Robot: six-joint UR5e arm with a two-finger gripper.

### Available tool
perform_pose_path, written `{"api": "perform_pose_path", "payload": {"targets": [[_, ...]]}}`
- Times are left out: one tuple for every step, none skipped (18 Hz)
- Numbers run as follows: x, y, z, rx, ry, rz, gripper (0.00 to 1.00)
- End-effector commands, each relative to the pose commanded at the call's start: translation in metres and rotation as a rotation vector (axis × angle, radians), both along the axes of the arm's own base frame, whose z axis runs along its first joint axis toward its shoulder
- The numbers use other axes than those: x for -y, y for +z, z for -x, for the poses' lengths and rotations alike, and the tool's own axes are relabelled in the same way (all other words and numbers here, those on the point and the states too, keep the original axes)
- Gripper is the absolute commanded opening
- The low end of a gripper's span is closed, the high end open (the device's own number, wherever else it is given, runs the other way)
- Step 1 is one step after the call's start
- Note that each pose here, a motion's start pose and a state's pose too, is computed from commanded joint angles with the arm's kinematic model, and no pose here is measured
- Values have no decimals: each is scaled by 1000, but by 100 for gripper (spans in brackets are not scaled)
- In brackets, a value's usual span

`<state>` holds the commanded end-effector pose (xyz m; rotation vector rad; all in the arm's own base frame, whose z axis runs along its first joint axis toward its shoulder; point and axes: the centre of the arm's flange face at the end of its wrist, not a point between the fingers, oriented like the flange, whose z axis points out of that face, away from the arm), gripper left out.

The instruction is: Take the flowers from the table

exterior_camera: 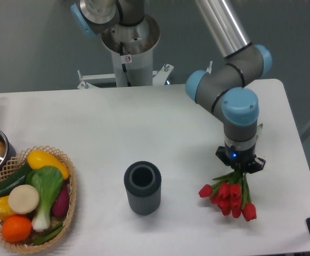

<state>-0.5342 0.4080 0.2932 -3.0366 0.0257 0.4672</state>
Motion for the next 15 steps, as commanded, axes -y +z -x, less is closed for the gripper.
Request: {"api": "perform_pose_path", "payload": {"targets": [[8,12,2,-4,18,-6,0],[17,17,6,2,35,-7,0],[21,22,8,10,41,-8,0],[21,31,9,12,43,-9,0],[21,41,10,18,43,-4,0],[20,47,11,35,43,3,0],[18,51,11,48,44,11,0],[17,54,12,53,42,15,0],[17,56,12,52,42,14,0],[17,56,12,52,42,13,0],[19,56,13,54,45,14,0],[20,57,13,54,45,14,0],[22,56,14,59,39,19,0],[23,56,15,61,40,21,0],[28,59,16,61,48,22,0]]}}
